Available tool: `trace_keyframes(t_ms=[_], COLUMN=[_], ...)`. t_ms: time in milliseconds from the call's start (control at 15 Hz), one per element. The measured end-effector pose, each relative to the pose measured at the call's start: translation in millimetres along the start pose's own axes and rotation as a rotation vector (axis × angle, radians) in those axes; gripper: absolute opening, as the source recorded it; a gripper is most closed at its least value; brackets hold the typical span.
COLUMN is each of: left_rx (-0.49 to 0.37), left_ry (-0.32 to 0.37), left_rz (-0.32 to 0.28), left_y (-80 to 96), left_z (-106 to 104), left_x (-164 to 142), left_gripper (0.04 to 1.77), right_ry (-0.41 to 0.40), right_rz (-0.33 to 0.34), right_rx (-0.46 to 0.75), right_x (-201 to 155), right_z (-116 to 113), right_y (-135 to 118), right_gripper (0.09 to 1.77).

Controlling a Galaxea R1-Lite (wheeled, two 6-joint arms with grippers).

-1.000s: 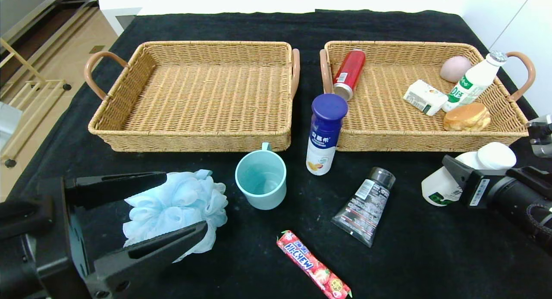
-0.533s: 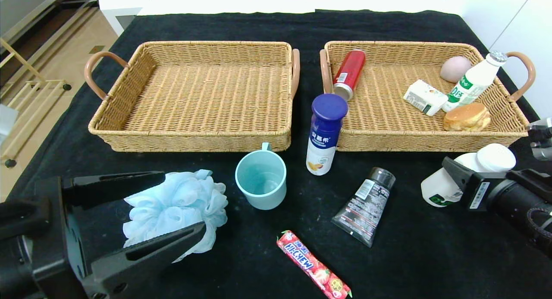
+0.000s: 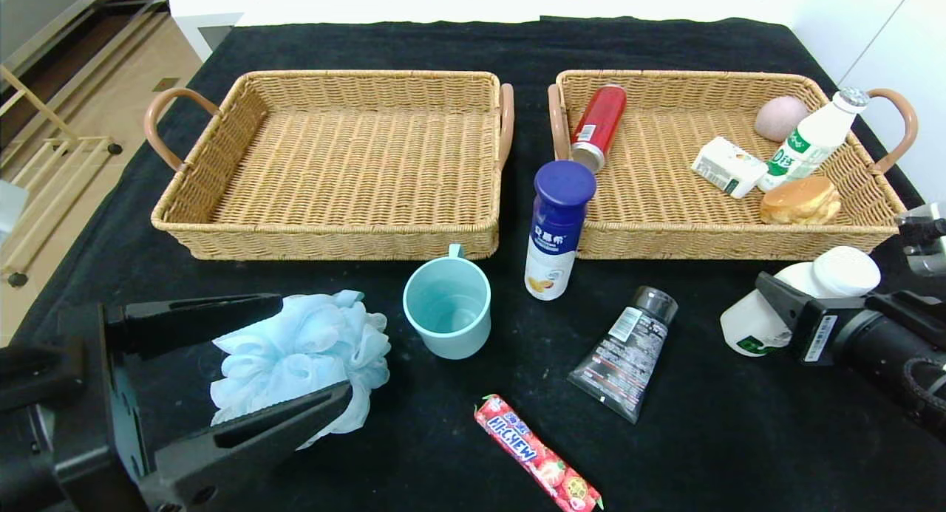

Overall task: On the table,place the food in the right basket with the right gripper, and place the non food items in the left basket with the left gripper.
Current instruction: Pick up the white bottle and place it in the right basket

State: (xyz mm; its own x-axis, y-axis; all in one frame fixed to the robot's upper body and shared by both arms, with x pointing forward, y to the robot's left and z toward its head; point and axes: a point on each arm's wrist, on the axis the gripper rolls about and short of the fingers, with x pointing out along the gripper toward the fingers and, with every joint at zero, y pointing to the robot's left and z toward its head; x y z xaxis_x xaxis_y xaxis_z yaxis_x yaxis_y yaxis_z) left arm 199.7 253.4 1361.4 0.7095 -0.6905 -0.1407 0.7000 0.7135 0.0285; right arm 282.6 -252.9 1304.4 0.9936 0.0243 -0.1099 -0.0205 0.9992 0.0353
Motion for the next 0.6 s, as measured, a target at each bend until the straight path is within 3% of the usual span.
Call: trace_keyframes(t_ms=[333, 600], left_rx=[-0.001, -0.001], left_ry=[0.008, 0.012], left_rz=[-0.001, -0.001], left_y=[0.1, 0.1], left_z=[-1.6, -2.3], left_x=[1.3, 2.1], left_gripper=[1.72, 1.72], right_ry=[0.006, -0.038], right_rz=[0.012, 0.018], right_rx=[-0.029, -0.014], right_x=[-13.6, -23.3], right_z=[29.9, 59.4], right_y=[-1.0, -2.7], right_gripper=[0.95, 0.95])
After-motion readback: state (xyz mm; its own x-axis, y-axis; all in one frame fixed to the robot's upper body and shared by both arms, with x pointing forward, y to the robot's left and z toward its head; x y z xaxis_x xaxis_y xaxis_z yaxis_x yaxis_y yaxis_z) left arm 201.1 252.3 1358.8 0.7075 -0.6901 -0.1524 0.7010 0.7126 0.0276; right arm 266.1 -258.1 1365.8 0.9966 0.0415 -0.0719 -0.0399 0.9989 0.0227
